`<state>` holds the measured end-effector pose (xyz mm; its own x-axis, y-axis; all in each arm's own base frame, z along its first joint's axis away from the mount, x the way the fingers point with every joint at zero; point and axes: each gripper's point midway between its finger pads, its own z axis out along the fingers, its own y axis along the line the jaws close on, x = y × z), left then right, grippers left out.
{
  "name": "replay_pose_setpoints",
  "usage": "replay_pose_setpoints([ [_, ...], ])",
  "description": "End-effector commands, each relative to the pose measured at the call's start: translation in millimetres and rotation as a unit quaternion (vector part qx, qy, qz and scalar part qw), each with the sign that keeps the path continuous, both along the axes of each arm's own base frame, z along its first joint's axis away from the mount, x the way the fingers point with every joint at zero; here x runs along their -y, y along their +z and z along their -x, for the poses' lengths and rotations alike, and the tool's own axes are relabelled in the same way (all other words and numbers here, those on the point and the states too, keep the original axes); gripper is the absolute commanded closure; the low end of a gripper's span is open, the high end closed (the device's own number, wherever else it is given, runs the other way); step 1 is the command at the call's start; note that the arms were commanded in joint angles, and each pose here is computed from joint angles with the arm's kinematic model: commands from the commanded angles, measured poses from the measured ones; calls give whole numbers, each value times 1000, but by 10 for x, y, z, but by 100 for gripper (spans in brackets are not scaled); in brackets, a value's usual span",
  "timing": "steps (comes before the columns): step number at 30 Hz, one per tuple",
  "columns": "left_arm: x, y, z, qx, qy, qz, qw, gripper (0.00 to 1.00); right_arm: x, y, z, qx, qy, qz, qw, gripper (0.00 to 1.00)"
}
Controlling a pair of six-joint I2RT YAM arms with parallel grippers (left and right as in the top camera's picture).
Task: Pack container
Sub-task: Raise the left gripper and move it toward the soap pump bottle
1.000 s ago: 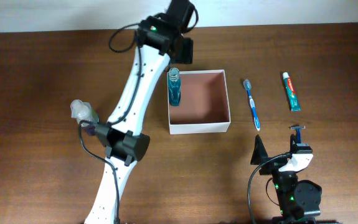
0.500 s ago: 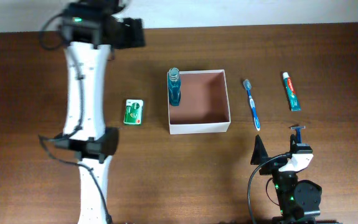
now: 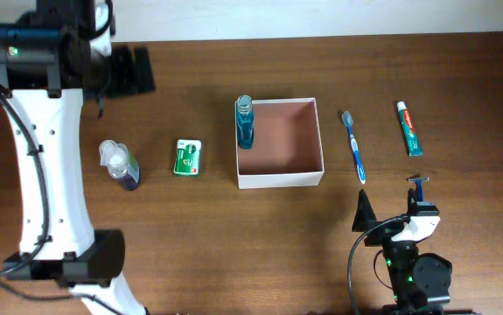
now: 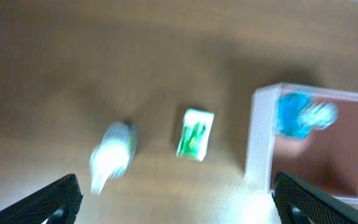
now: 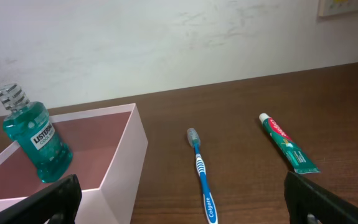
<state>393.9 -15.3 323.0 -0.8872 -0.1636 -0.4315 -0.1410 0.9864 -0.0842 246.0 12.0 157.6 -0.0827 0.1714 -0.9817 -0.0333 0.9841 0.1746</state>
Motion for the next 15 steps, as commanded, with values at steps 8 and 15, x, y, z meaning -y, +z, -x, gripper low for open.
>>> replay_pose_setpoints([
  [8, -487, -681, 366, -134, 44, -20, 990, 1, -18, -19, 3, -1, 4, 2, 1000, 2],
  [15, -748, -980, 408, -166, 56, -16, 984, 1, -18, -19, 3, -1, 4, 2, 1000, 2],
])
